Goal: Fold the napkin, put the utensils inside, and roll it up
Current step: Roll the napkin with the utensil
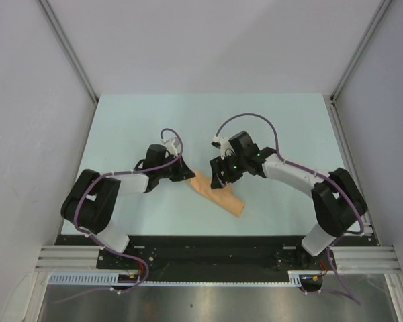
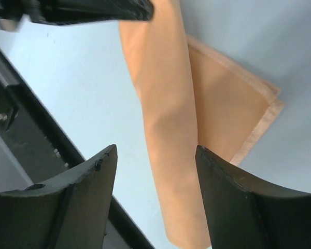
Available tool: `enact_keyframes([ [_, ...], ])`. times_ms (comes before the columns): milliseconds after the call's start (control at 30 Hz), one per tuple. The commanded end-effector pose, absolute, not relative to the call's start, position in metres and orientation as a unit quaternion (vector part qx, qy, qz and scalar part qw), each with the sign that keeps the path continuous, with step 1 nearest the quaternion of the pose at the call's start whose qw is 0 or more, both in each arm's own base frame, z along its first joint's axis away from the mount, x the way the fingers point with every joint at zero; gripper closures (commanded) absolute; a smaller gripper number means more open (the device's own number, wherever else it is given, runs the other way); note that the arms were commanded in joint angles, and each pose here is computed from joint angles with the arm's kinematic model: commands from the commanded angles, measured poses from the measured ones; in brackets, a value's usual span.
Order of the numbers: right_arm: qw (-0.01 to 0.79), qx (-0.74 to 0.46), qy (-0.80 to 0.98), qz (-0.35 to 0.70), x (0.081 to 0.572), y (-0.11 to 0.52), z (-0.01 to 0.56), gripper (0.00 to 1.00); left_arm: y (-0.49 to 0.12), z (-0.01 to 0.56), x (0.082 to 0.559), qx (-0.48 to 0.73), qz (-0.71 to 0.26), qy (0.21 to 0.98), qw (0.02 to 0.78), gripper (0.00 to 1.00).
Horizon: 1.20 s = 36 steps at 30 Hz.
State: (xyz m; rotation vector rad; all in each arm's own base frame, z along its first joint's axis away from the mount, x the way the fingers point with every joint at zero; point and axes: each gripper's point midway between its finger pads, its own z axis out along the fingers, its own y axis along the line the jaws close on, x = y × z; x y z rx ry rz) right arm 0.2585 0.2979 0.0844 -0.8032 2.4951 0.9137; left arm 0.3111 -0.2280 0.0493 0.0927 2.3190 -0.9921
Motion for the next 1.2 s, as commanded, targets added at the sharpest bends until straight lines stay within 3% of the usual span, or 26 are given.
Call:
enact_keyframes([
  [0, 0.316, -0.325, 0.859, 0.239, 0.271, 0.301, 0.113, 0.31, -0.234, 0.056, 0.320, 0.041, -0.378, 0.873, 0.306, 1.00],
  [300, 0.360, -0.390, 0.843, 0.092, 0.262, 0.302, 0.082, 0.29, -0.236, 0.051, 0.322, 0.038, -0.377, 0.877, 0.295, 1.00],
  [733, 0.315, -0.455, 0.828, 0.089, 0.240, 0.318, 0.037, 0.28, -0.237, 0.055, 0.326, 0.038, -0.378, 0.877, 0.295, 1.00],
  [1100, 0.252, -0.405, 0.875, 0.076, 0.249, 0.291, 0.006, 0.32, -0.243, 0.066, 0.333, 0.044, -0.388, 0.870, 0.302, 1.00],
  [1167, 0.228, -0.401, 0.882, 0.100, 0.242, 0.291, 0.003, 0.37, -0.244, 0.070, 0.335, 0.043, -0.391, 0.868, 0.305, 0.88],
])
